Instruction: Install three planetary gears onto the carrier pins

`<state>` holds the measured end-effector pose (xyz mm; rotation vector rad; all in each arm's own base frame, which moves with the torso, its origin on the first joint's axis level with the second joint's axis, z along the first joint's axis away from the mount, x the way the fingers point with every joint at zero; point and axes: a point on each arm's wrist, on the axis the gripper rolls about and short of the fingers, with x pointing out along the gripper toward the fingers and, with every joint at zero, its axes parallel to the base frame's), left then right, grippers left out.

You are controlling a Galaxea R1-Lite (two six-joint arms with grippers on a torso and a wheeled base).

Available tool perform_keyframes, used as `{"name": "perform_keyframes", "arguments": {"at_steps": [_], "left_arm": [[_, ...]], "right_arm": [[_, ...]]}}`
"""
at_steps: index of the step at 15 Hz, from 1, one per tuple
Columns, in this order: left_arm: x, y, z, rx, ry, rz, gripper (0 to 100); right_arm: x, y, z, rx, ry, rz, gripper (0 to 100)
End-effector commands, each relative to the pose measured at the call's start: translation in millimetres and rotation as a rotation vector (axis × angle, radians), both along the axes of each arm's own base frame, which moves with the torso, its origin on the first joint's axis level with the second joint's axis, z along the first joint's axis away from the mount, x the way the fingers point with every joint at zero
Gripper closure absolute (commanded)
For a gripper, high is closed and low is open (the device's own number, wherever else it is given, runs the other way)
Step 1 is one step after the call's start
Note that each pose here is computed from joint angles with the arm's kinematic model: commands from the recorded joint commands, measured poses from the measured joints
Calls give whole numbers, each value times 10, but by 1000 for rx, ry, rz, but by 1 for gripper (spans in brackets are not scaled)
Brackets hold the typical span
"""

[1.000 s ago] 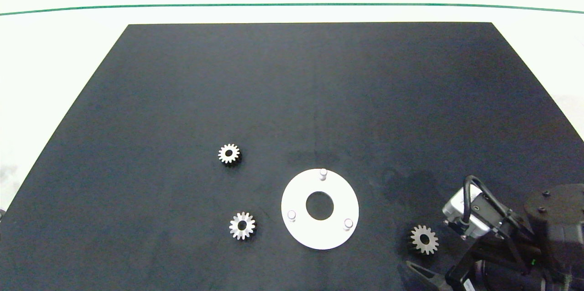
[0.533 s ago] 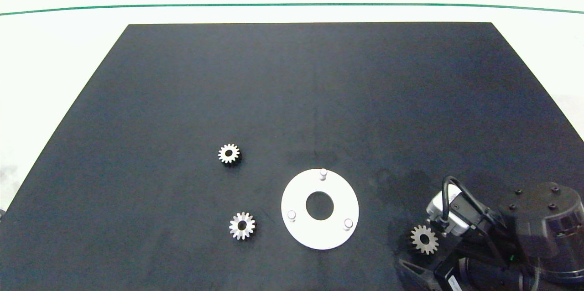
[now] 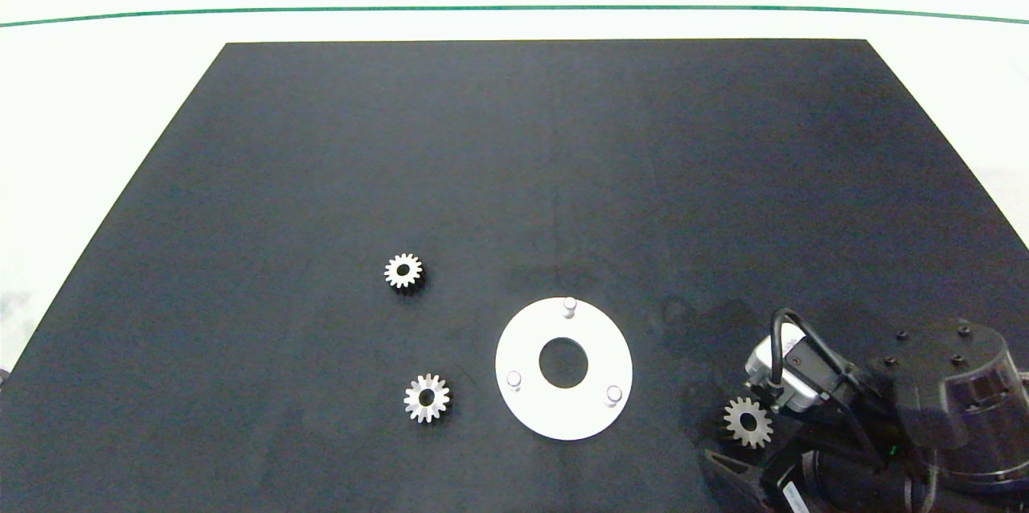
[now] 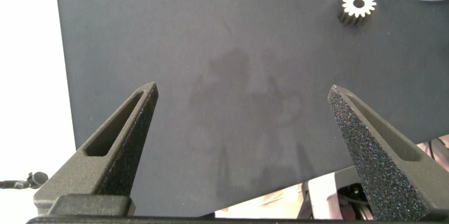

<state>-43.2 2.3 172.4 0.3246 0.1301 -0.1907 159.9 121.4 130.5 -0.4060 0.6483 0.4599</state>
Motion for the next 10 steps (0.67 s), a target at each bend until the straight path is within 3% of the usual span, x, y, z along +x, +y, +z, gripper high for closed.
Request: {"name": "perform_keyframes", "arguments": {"at_steps": [1, 10], "left_arm": [[-2, 1, 0, 2, 1, -2, 0], [-22, 3, 46, 0, -17, -4, 0]], "right_arm": [[0, -3, 3, 0, -2, -1, 31], [96, 1, -11, 11, -12, -29, 49]]}}
